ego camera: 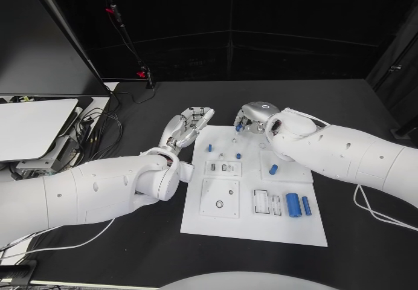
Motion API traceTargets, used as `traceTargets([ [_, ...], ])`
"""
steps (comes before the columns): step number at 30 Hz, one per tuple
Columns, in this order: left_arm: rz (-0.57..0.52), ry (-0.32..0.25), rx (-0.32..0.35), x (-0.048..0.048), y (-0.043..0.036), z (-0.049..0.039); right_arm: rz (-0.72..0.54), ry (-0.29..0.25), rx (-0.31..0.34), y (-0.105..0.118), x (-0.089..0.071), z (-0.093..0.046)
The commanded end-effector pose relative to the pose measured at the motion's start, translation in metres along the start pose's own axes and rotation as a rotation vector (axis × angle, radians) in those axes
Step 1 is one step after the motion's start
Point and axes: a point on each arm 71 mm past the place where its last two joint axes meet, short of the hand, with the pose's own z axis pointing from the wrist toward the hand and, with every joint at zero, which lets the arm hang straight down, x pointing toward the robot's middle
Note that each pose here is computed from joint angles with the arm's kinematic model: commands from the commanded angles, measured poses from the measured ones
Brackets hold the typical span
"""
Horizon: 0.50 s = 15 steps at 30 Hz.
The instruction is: Assemble the parts on the task board
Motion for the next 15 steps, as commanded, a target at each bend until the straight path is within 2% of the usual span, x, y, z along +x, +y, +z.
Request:
traceTargets([
  [1, -0.002, 0.009, 0.284, 0.0009, -0.0207, -0.0025, -0.007, 0.016, 0.008, 0.0005, 0.0005, 0.0017],
  [15, -0.003, 0.009, 0.282, 0.0011, -0.0207, -0.0026, -0.013, 0.032, 0.031, 0.0002, 0.0032, 0.0069],
])
